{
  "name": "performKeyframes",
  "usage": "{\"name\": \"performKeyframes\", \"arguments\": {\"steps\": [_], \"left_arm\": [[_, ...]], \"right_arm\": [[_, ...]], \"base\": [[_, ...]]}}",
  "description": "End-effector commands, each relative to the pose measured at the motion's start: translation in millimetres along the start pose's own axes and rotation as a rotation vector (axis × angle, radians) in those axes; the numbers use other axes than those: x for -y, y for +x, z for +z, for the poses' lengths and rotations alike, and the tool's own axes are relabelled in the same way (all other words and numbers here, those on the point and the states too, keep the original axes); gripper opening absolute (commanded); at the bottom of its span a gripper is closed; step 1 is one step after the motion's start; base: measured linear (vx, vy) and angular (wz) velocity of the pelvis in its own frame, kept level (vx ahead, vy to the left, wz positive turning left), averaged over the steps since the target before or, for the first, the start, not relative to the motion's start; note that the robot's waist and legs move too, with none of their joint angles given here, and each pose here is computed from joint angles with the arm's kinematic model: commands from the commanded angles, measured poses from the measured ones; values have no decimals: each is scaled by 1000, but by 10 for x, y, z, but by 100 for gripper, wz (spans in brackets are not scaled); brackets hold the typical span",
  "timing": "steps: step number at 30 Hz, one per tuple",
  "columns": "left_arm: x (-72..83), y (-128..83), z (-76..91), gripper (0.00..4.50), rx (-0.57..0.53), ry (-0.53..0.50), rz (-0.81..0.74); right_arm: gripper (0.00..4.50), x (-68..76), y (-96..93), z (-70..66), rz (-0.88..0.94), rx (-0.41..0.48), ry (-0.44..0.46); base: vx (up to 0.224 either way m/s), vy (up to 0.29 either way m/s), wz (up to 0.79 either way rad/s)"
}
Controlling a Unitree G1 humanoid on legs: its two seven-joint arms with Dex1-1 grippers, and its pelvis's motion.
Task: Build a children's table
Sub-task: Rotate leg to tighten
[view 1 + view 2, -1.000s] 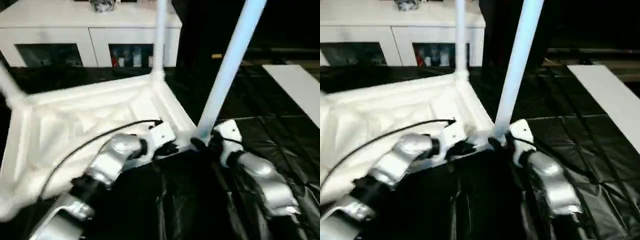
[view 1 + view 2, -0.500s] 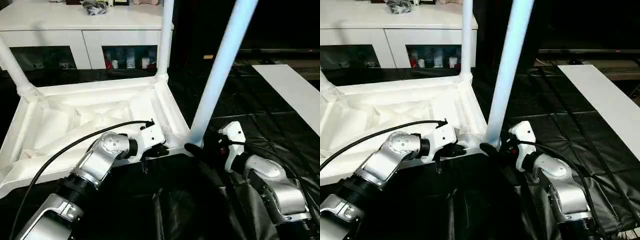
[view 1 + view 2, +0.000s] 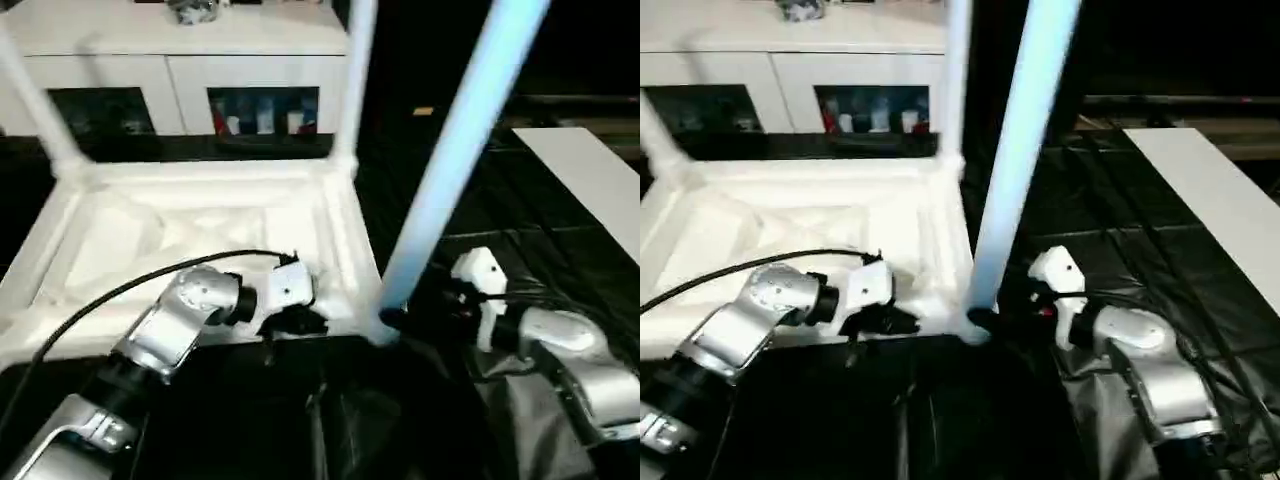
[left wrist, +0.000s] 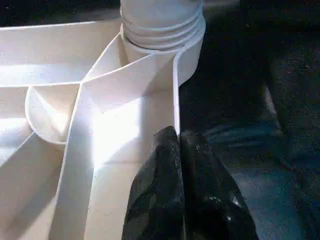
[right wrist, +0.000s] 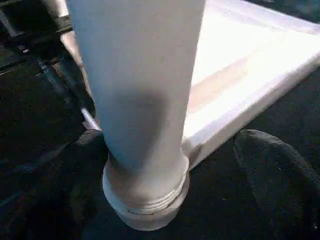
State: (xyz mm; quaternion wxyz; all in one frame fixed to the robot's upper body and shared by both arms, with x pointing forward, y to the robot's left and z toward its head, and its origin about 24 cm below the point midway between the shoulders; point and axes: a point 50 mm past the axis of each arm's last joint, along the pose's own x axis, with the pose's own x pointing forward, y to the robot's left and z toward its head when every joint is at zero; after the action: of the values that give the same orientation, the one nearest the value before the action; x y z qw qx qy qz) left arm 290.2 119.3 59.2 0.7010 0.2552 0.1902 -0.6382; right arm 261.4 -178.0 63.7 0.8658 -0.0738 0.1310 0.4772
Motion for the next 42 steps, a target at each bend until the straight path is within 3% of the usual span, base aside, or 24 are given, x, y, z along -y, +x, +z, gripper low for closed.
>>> {"name": "performKeyframes", "arguments": {"steps": [1, 11, 17, 20, 22, 31, 42], "left_arm": [[52, 26, -29, 0, -25, 10, -42], [41, 20, -39, 0, -27, 3, -25], [35, 24, -46, 0, -30, 4, -21], [34, 24, -47, 0, -31, 4, -21], [36, 24, -51, 0, -33, 3, -21], [38, 21, -74, 0, -41, -3, -16], [-29, 83, -96, 0, -55, -33, 96]], "right_arm": [[433, -10, -9, 33, 36, -1, -23], [433, -34, 56, -50, 93, -38, -37], [356, -51, 101, -74, 98, -33, -41], [346, -56, 120, -86, 98, -31, -39], [311, -60, 126, -95, 98, -33, -39], [240, -73, 156, -148, 91, -50, -44], [208, -82, 249, -263, -19, -55, -7]], "base": [[0, 0, 0], [0, 0, 0], [0, 0, 0], [0, 0, 0], [0, 0, 0], [0, 0, 0], [0, 0, 0]]}}
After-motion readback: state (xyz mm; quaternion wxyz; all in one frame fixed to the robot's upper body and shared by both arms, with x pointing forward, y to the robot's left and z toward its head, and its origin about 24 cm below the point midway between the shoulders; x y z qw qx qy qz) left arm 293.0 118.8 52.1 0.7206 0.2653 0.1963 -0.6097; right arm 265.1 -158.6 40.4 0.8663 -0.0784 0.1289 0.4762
